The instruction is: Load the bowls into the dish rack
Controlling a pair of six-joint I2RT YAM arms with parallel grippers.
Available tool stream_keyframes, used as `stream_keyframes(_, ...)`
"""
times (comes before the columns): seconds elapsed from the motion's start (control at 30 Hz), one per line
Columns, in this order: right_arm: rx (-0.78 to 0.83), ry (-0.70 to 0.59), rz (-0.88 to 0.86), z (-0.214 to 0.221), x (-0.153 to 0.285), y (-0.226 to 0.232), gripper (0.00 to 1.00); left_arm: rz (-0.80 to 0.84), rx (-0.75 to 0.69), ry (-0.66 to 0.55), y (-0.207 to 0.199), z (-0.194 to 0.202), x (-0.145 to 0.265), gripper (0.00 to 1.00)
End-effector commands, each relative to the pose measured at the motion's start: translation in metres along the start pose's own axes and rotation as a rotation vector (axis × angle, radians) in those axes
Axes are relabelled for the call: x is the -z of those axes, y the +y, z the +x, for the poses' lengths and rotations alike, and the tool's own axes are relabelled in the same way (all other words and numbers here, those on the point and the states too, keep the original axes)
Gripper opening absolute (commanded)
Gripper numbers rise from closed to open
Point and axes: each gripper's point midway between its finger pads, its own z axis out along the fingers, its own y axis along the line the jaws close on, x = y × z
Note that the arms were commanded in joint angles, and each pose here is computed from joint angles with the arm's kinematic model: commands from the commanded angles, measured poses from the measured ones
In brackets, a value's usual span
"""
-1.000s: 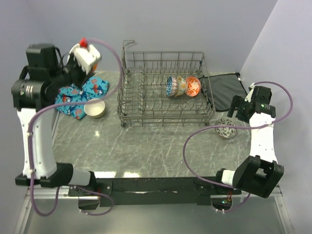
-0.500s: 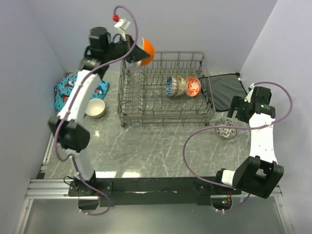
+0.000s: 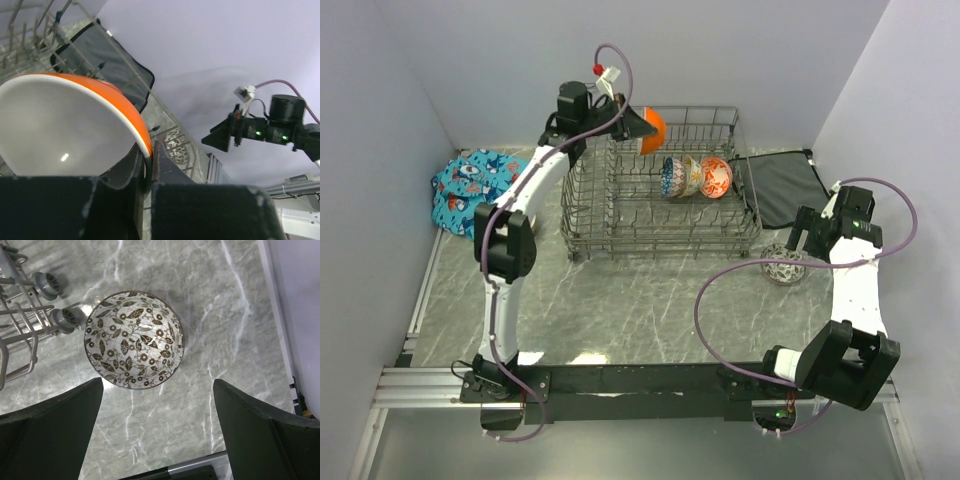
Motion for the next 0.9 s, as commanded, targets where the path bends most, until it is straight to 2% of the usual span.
stream_keyframes(0.0,0.009,-0.037,0.043,-0.009,0.004,-0.011,0.99,0.088,-0.052,-0.062,-0.004,-0.016,-0.014,0.01)
stream_keyframes(0.2,0.008,-0.023,0.067,-0.011,0.000,-0.019,0.98,0.066,-0.003,-0.025,0.039,0.009,-0.033,0.01)
stream_keyframes(0.4,0.012,-0.008,0.082,-0.012,-0.004,-0.024,0.98,0.064,0.032,0.008,0.063,0.032,-0.045,0.01)
stream_keyframes(0.7,0.008,0.012,0.123,-0.006,-0.008,-0.037,0.98,0.114,0.076,0.024,0.045,0.039,-0.045,0.01)
stream_keyframes(0.87,0.007,0.010,0.134,-0.007,-0.008,-0.040,0.98,0.103,0.126,0.025,0.049,0.041,-0.038,0.01)
